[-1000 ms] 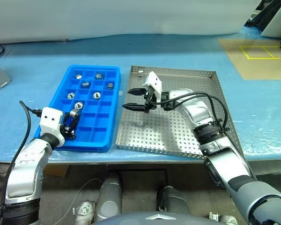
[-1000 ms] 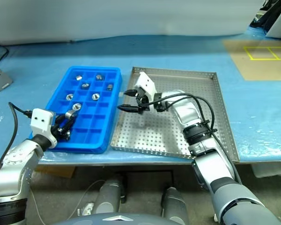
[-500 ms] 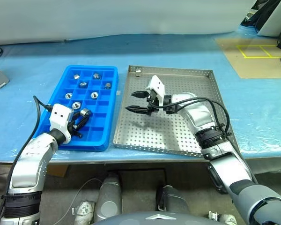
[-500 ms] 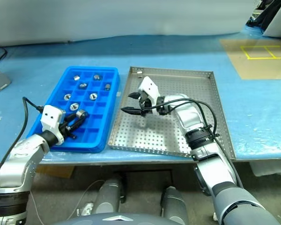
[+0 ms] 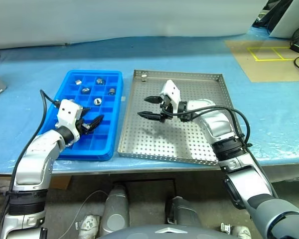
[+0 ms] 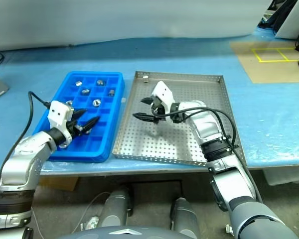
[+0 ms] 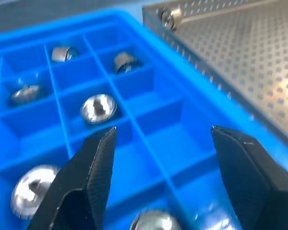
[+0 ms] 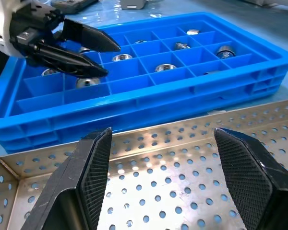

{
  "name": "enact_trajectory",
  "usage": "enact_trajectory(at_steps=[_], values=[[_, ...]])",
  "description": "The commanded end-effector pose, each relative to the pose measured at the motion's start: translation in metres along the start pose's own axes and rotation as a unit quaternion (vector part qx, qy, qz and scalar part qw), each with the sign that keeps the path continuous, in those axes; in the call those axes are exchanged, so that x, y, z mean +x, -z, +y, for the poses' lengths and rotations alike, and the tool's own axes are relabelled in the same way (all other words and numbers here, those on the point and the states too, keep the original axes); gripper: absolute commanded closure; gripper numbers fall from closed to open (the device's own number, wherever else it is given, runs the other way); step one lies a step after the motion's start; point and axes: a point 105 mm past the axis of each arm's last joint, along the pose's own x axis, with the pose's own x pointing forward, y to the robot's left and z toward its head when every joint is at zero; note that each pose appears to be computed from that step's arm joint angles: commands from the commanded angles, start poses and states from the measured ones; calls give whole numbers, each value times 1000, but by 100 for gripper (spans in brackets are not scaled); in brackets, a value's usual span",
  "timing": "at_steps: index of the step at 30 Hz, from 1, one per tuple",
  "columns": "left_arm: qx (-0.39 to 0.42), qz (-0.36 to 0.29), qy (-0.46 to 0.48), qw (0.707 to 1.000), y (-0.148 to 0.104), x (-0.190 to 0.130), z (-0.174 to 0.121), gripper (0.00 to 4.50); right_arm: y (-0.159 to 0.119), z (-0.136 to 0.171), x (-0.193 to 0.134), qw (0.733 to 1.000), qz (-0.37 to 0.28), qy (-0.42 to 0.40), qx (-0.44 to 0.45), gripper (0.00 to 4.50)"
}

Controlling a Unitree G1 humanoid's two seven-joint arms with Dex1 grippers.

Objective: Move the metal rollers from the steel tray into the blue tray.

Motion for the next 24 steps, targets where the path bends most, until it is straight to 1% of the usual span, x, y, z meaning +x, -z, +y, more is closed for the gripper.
enact_trajectory(at_steps=[1,4,7,11,14,20,24], values=[[11,-32,25,999,-21,6,-14,118,-18,-9,-6,999,-28,31,-25,94],[13,-43,28,999,-26,12,-16,118,-20,-14,-8,998,-32,48,-23,94],[14,-44,66,997,-30,15,-30,118,-15,-15,-25,998,-22,52,-18,94],[44,-18,155,987,-21,9,-56,118,10,-10,-62,998,36,48,-12,94],[61,-13,193,979,-13,11,-66,118,20,0,-86,997,73,36,-14,94],[78,-41,235,968,-21,34,-84,118,28,6,-110,991,118,59,-31,94],[79,-54,270,958,-21,47,-104,118,48,1,-137,982,163,94,-14,94]])
